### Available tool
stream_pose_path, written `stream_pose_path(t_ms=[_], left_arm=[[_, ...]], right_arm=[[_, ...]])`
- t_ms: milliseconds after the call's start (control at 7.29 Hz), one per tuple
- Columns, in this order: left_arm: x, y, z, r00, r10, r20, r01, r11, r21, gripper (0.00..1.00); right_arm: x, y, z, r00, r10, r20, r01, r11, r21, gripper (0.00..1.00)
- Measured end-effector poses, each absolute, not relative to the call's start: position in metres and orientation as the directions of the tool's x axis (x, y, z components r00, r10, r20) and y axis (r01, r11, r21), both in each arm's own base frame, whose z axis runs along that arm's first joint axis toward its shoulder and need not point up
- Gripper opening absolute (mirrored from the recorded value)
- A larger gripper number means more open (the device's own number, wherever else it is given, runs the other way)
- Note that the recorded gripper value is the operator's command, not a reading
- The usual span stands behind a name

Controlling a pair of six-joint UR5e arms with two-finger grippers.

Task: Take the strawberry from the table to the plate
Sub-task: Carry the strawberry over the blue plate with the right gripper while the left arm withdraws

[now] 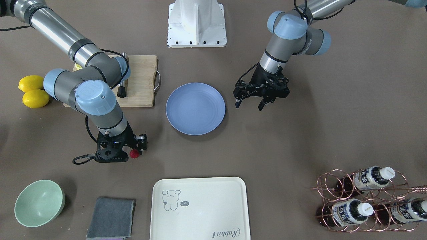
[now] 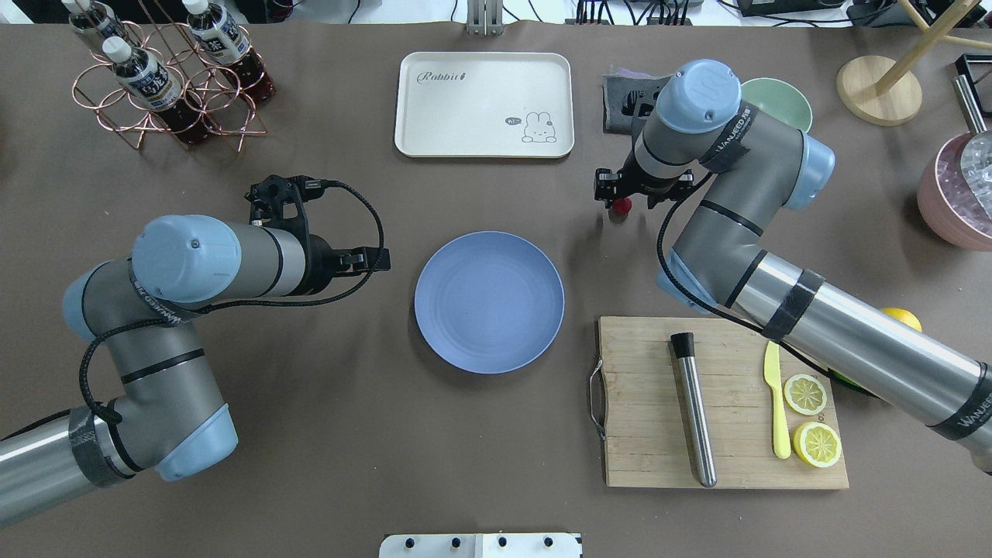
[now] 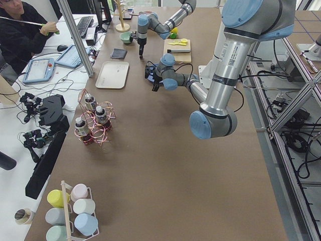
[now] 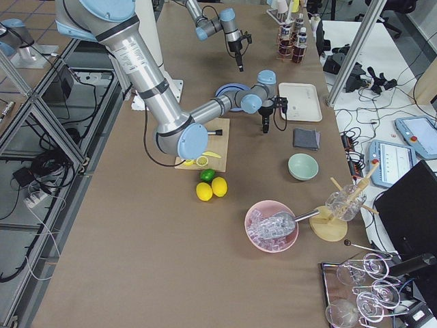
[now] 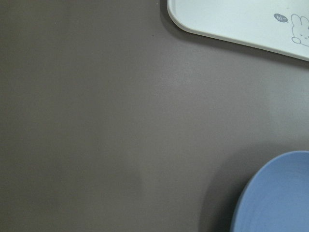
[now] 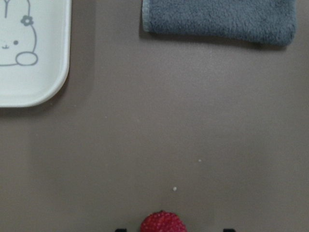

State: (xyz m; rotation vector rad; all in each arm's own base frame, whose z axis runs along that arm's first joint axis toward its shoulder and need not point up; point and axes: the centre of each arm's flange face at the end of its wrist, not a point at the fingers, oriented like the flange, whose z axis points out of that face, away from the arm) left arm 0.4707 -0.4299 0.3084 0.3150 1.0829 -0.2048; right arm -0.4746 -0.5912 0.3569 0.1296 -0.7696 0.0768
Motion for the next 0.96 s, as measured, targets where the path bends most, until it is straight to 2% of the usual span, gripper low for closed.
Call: stream_pose_path(t_ms=[274, 411, 548, 960], left_arm=[[0.470, -0.430, 0.309, 0.457, -0.010, -0.889, 0.316, 0.936, 0.152, 0.99], [0.470, -0.430, 0.309, 0.457, -0.010, -0.889, 0.317, 0.936, 0.152, 0.99], [0.470, -0.430, 0.309, 0.457, -0.010, -0.890, 0.317, 0.936, 0.152, 0.99], [0.460, -0.440, 0.307, 0.451, -0.016, -0.892, 0.330, 0.932, 0.150, 0.99]], right_arm=[[-0.477, -0.594, 0.355, 0.716, 0.022, 0.698, -0.118, 0.989, 0.090, 0.30], [-0.478, -0.595, 0.355, 0.715, 0.022, 0.698, -0.119, 0.989, 0.090, 0.04], [-0.478, -0.595, 0.354, 0.715, 0.021, 0.699, -0.118, 0.989, 0.092, 0.00], [-0.468, -0.605, 0.326, 0.690, 0.020, 0.724, -0.133, 0.986, 0.100, 0.00]])
